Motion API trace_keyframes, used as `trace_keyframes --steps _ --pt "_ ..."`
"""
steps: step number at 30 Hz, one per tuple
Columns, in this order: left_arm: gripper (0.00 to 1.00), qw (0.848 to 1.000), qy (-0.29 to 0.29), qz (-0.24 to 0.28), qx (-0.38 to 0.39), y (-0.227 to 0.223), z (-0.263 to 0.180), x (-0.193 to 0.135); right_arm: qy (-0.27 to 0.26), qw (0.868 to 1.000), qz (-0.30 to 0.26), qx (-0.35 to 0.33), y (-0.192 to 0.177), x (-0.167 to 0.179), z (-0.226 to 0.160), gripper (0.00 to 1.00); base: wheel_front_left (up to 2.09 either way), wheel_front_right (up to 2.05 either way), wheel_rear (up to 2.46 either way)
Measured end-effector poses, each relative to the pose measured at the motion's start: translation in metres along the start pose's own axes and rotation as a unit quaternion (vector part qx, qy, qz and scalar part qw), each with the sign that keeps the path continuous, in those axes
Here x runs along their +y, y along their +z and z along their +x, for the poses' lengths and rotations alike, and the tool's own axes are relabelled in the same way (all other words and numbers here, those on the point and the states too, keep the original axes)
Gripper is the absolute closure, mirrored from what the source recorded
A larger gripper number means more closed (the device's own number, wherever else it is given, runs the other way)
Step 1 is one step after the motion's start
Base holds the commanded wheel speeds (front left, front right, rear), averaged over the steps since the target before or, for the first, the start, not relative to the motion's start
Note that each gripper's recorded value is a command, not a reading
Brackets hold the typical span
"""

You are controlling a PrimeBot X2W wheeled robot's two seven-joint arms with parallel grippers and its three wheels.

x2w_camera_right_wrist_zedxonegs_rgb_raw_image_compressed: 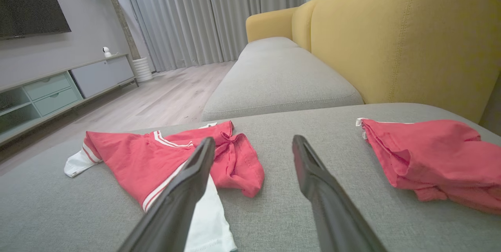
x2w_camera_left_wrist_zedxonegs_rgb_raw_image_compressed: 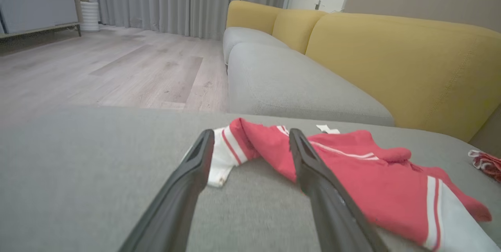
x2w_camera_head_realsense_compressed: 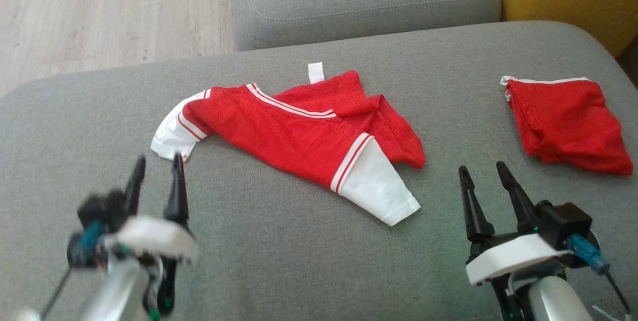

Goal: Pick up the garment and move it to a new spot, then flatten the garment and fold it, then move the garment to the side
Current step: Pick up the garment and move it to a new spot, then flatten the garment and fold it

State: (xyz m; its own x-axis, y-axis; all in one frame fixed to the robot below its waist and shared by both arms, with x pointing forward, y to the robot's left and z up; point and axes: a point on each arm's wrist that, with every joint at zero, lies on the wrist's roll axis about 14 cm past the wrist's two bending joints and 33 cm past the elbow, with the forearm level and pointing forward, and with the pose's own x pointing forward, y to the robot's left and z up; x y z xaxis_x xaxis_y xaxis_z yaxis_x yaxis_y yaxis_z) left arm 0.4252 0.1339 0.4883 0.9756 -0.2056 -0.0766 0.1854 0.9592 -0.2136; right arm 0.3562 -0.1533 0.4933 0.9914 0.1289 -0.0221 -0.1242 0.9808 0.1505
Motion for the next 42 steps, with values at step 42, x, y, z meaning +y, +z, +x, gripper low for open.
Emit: trace_keyframes --steps 42 --pt "0.0 0.997 0.066 -0.03 0.022 -0.044 -0.1 -0.002 0.035 0.997 -0.004 0.062 -0.039 0.024 -0.012 0.0 0.0 0.0 0.0"
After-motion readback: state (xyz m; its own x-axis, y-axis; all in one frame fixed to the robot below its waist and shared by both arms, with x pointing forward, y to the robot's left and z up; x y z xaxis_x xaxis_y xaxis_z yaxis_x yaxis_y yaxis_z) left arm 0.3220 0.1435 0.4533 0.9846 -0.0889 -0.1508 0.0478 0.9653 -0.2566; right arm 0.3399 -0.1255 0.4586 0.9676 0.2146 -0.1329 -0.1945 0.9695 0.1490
